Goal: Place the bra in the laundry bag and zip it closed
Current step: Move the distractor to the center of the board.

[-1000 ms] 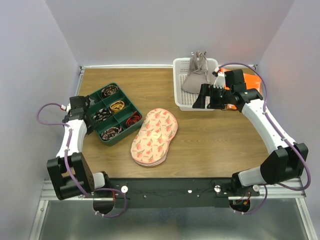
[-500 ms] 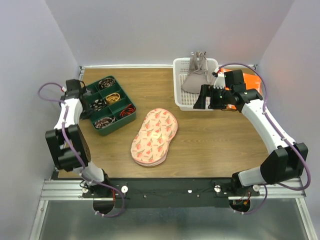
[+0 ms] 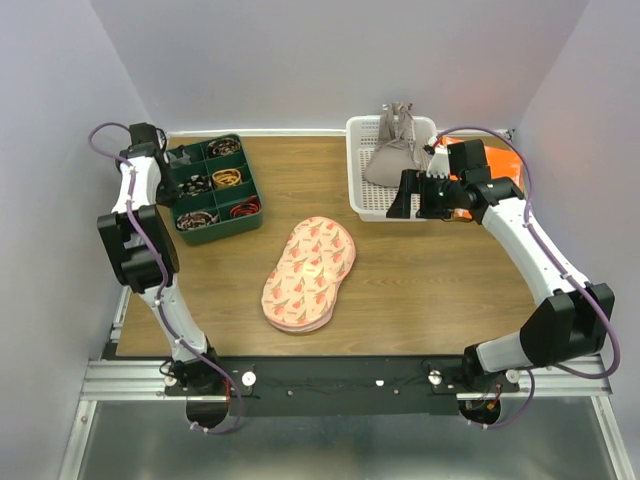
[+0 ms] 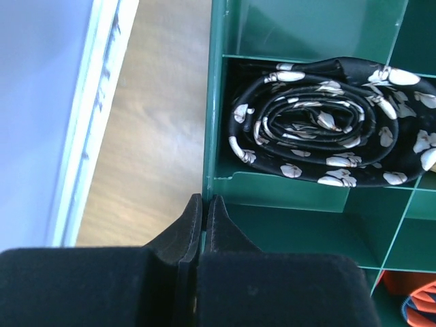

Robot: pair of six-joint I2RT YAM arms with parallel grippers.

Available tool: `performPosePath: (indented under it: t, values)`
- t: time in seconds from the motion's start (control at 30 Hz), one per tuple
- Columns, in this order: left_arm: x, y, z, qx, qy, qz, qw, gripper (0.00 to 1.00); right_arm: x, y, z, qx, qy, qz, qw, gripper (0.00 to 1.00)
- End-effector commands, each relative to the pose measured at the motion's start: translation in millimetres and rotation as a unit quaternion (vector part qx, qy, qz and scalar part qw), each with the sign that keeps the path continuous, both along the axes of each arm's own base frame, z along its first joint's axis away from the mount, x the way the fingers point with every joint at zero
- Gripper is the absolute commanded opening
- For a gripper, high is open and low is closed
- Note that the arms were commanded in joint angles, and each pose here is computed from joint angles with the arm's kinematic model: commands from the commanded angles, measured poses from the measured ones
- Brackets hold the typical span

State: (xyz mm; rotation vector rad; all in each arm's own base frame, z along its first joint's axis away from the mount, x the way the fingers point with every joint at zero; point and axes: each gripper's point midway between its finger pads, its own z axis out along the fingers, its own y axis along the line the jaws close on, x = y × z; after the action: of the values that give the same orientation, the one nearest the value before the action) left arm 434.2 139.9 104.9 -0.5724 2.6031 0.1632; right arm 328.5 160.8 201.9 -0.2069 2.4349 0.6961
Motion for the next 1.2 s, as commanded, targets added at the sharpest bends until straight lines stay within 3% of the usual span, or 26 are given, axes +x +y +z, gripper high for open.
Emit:
performPosePath:
  t: [0.0,0.17,0.3,0.4,0.53,0.67,0.83,0.93,1.1,1.17]
  values:
    - [21.6,30.1,15.7,0.042,-0.012,0.014,0.999,0.00,0.0,6.6,-0.2,0.007,0.006,0.008,1.000,1.00]
    - [42.7,59.6,35.6,0.091,-0.030,0.035,0.995,0.04,-1.5,12.6,1.9,0.024,0.010,0.020,0.999,1.00]
    - [54.0,68.2,44.4,0.098,-0.043,0.039,0.993,0.08,-17.7,31.1,7.8,0.044,0.015,0.080,0.996,1.00]
    - [52.2,63.2,64.6,0.089,-0.066,0.045,0.993,0.28,-34.6,43.4,7.3,0.041,0.022,0.115,0.992,1.00]
    - [45.9,34.1,96.4,0.033,-0.124,0.036,0.991,0.68,-40.0,44.1,0.7,0.043,0.031,0.093,0.994,1.00]
    - [30.5,8.4,124.9,-0.008,-0.167,0.028,0.986,0.70,-46.6,47.2,-4.9,0.060,0.049,0.076,0.994,1.00]
    - [-3.1,-71.6,155.9,-0.057,-0.199,-0.066,0.976,0.69,-74.9,54.5,-30.5,0.069,0.101,0.079,0.989,1.00]
    - [-39.5,-157.9,133.0,-0.074,-0.167,-0.156,0.971,0.69,-89.6,65.3,-43.3,0.080,0.120,0.075,0.987,1.00]
    - [-137.9,-322.2,69.3,-0.161,-0.115,-0.300,0.933,0.66,-75.9,36.9,-74.0,0.023,0.121,-0.071,0.990,0.96]
    - [-159.9,-342.3,56.8,-0.156,-0.099,-0.304,0.935,0.66,-63.8,21.6,-67.4,0.002,0.098,-0.133,0.986,0.96]
